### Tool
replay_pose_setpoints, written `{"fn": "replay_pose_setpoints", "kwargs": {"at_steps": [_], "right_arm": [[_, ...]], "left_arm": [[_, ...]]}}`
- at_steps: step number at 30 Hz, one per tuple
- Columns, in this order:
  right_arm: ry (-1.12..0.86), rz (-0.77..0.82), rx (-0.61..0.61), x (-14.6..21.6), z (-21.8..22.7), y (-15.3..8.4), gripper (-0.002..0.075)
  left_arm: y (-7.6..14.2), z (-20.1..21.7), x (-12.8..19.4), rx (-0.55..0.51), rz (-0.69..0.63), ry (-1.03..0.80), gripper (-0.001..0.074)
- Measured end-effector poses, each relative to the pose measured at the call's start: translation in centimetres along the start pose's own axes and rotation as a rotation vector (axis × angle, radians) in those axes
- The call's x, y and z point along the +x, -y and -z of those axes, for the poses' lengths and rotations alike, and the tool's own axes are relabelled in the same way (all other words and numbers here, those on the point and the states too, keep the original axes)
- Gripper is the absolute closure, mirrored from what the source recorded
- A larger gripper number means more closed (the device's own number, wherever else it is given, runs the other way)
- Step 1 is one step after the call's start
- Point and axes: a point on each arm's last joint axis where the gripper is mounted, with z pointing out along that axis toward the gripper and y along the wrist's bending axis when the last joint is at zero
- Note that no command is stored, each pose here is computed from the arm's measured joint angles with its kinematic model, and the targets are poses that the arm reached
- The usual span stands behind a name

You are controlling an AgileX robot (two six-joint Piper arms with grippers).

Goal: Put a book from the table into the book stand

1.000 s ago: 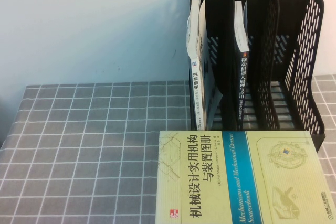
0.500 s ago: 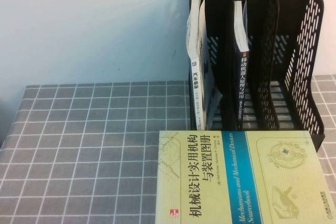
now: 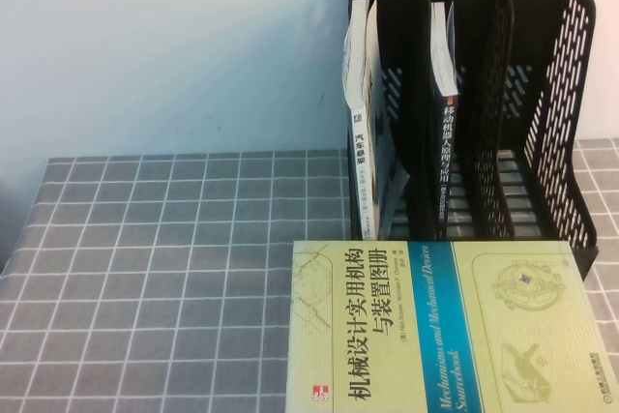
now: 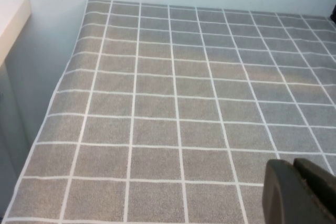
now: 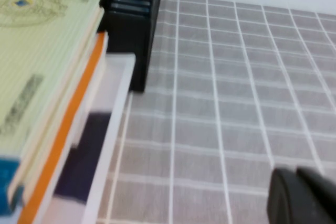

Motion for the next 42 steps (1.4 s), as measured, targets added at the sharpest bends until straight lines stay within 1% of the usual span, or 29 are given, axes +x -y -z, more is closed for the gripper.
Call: {"fn": "replay_pose_setpoints", "kwargs": {"at_steps": [12, 42], "right_arm": [[0.024, 0.059, 0.031, -0.05, 0.06, 0.16, 0.0729], [0.025, 0.053, 0.026, -0.07, 0.06, 0.11, 0.0729]], "left_arm": [[0.00, 0.00, 0.00, 0.000, -0.002, 0.000, 0.0735], [0.00, 0.00, 0.00, 0.000, -0.002, 0.000, 0.0735]]}}
